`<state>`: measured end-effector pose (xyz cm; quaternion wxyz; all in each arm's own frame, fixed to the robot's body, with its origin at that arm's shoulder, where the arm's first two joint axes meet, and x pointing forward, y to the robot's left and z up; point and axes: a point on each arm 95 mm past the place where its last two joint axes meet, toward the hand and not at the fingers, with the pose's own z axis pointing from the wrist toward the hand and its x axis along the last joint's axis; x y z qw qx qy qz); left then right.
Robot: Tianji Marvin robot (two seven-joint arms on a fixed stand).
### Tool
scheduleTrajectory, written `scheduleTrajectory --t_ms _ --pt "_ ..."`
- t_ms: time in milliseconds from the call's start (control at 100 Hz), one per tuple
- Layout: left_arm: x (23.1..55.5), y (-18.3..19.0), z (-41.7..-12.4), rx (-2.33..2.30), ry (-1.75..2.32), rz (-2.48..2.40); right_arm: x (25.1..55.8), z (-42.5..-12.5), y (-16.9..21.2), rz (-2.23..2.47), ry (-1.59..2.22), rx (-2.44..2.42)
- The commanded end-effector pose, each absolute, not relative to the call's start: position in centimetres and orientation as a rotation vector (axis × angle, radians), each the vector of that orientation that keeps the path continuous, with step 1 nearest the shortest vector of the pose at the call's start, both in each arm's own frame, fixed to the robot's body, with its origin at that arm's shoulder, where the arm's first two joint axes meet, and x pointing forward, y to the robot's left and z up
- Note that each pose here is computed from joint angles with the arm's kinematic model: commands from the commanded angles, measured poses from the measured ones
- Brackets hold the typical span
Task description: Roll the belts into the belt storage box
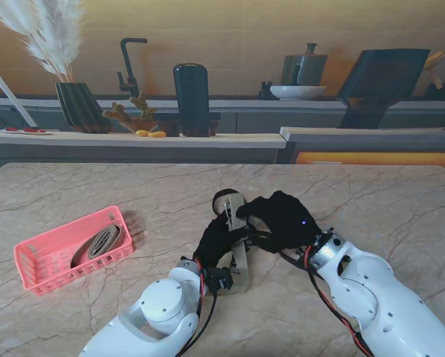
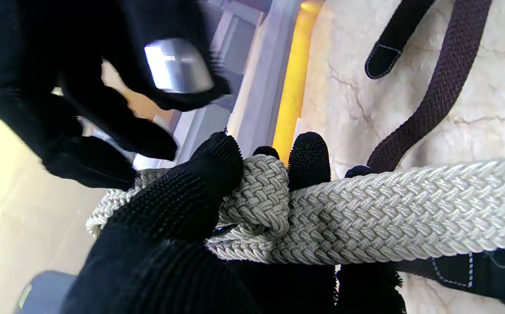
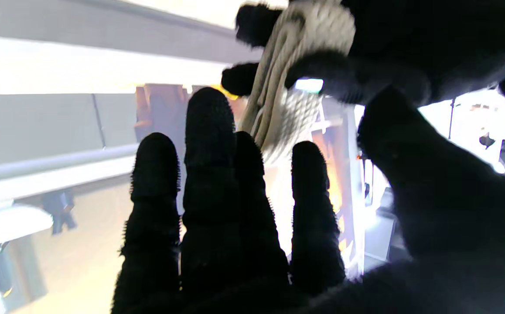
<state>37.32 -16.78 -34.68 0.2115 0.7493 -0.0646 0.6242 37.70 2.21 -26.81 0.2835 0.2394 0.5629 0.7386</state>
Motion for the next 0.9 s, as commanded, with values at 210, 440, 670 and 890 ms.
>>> scheduleTrajectory --t_ms 210,440,670,890 --pt "37.8 -17.5 -35.1 2.056 -0.437 1.899 37.7 -24.0 0.8 1.963 1.436 0.682" --pt "37.7 -17.7 -35.4 1.967 -0.662 2.002 38.8 -24.3 0.1 1.917 1.557 0.895" --pt "37.6 -17.8 -35.5 1.886 -0.795 2.076 40.0 -25.3 0.3 1.918 1.626 1.066" --pt "37.5 -17.8 -35.5 1.855 -0.828 2.097 40.8 -26.0 0.4 1.94 1.707 1.194"
